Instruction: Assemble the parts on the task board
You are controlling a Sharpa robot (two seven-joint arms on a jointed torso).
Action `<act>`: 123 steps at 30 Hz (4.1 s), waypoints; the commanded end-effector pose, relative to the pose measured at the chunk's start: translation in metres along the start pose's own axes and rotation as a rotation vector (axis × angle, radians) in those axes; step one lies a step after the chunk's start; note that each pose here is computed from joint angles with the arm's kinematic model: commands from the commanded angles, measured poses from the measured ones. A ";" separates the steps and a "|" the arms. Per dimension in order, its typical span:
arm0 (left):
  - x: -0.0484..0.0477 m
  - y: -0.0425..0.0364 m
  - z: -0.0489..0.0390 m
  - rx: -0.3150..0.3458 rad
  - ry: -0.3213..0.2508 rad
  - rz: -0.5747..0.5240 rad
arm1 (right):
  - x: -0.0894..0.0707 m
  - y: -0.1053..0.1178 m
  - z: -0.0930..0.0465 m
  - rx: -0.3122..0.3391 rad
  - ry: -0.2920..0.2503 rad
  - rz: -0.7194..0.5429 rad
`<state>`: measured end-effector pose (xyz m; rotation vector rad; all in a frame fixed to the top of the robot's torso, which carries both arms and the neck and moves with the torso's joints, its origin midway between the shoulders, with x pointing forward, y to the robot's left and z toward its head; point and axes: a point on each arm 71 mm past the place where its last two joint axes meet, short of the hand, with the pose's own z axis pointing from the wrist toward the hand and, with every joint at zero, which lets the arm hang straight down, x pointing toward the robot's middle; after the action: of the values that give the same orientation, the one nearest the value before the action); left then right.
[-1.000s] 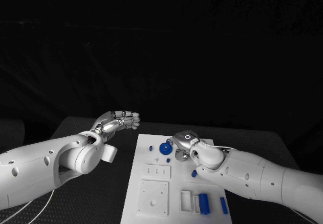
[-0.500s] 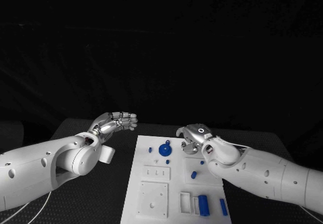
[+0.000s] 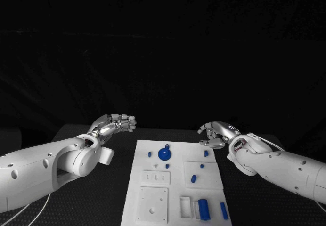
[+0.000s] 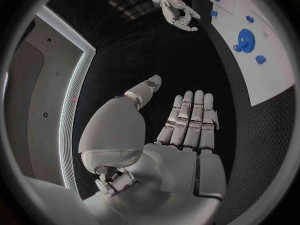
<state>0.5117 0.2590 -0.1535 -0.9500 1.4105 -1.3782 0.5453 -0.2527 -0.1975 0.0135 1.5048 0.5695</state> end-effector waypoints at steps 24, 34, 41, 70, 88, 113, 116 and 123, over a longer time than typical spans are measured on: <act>0.0091 -0.0012 0.0047 0.019 0.035 -0.012 | 0.043 -0.058 -0.020 0.074 0.181 0.093; 0.0115 -0.0015 0.0047 0.018 0.041 -0.015 | 0.051 -0.055 -0.017 0.078 0.193 0.097; 0.0113 -0.0014 0.0045 0.017 0.041 -0.015 | 0.055 -0.053 -0.016 0.078 0.204 0.103; 0.0124 -0.0015 0.0040 0.014 0.045 -0.016 | 0.059 -0.048 -0.012 0.074 0.205 0.106; 0.0129 -0.0017 0.0036 0.014 0.047 -0.016 | 0.059 -0.046 -0.011 0.073 0.198 0.106; 0.0155 0.0003 0.0041 -0.015 0.075 0.011 | 0.054 -0.034 -0.011 0.054 0.141 0.057; 0.0176 0.0017 0.0051 -0.032 0.087 0.029 | 0.046 -0.028 -0.007 0.045 0.131 0.034; 0.0267 0.0063 0.0088 -0.096 0.120 0.095 | 0.029 0.001 0.005 0.011 0.117 -0.035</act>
<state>0.5135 0.2365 -0.1591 -0.9033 1.5262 -1.3657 0.5489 -0.2431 -0.2245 0.0047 1.6138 0.6173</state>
